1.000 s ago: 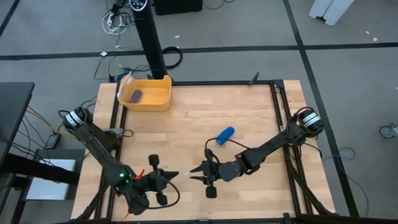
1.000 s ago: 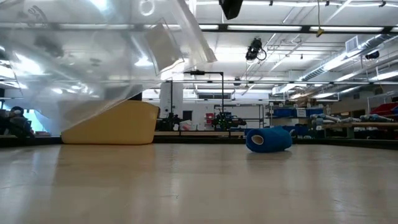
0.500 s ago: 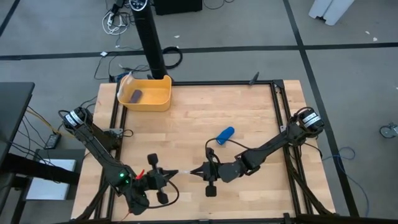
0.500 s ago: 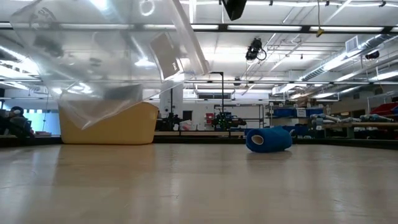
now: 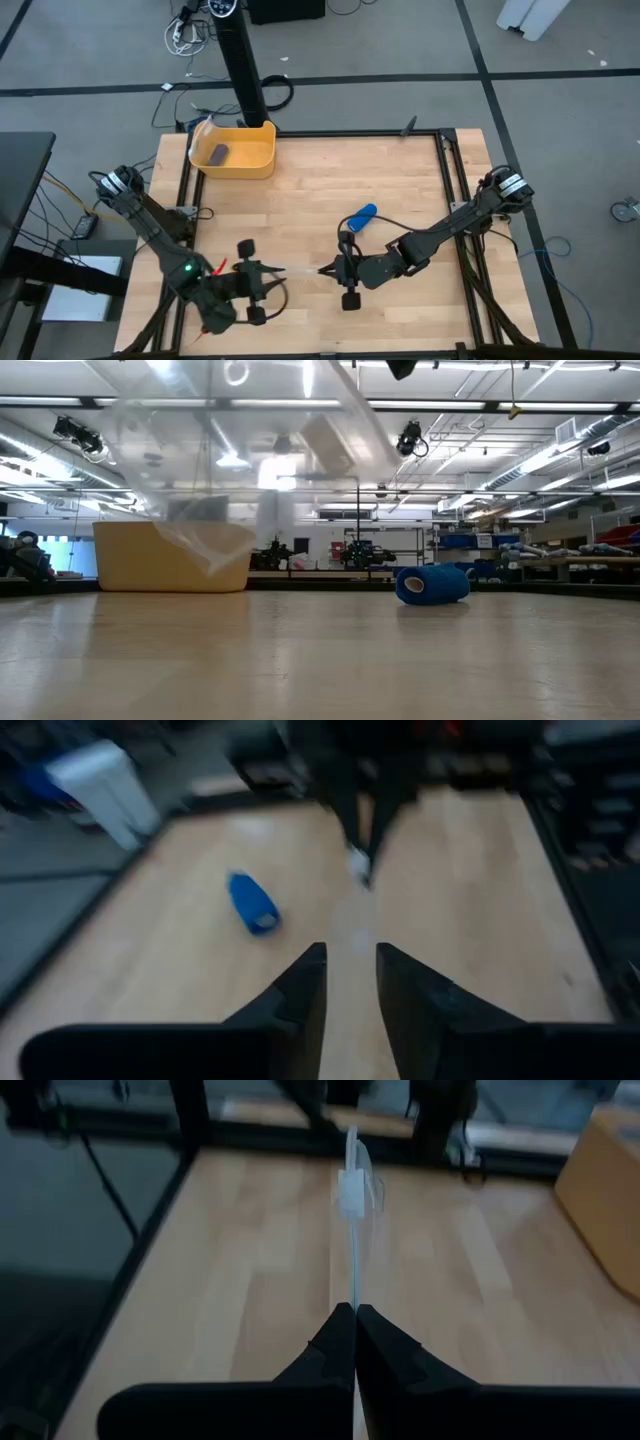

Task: Roll bandage
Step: Open the transparent zip bag

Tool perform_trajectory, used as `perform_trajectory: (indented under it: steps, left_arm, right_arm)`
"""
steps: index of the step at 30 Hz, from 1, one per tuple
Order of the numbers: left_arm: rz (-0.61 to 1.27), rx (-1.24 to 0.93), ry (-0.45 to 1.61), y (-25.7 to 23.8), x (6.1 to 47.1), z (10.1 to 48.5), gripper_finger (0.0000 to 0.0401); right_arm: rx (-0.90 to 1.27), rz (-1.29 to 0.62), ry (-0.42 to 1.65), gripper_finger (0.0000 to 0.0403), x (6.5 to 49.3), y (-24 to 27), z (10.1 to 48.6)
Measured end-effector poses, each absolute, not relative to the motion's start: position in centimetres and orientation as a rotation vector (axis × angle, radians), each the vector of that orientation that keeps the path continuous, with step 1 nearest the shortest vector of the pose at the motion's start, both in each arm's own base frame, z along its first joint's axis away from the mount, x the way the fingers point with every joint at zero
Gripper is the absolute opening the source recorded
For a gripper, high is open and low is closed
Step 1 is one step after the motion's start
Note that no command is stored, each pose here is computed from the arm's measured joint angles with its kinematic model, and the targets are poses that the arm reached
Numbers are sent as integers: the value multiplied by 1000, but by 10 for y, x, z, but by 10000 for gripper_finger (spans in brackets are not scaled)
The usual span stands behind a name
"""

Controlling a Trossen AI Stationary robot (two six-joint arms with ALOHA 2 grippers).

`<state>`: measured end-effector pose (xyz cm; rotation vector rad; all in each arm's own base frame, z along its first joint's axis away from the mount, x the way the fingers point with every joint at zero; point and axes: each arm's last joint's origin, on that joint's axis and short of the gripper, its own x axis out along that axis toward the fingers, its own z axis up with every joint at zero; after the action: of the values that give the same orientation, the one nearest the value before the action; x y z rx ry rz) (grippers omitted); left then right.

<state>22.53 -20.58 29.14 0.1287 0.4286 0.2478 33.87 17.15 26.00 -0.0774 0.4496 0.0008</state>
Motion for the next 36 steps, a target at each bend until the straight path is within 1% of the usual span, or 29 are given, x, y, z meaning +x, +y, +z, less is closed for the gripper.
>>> perform_trajectory:
  steps: [3,7,12,24,31,36]
  left_arm:
    - [177,86,512,-197,236,288,110]
    - [225,96,538,-181,249,286,117]
    - [249,116,519,-172,258,288,117]
    - [122,91,437,-166,277,301,115]
    - [142,111,450,-162,290,291,88]
    - [138,124,434,-164,297,286,77]
  right_arm:
    - [-96,-11,552,1,337,167,269]
    - [-131,-29,638,3,338,164,286]
    - [-162,-44,729,2,332,162,303]
    - [-150,-45,752,2,332,160,310]
    - [-146,-45,744,2,332,160,311]
    - [-144,-45,741,3,333,160,311]
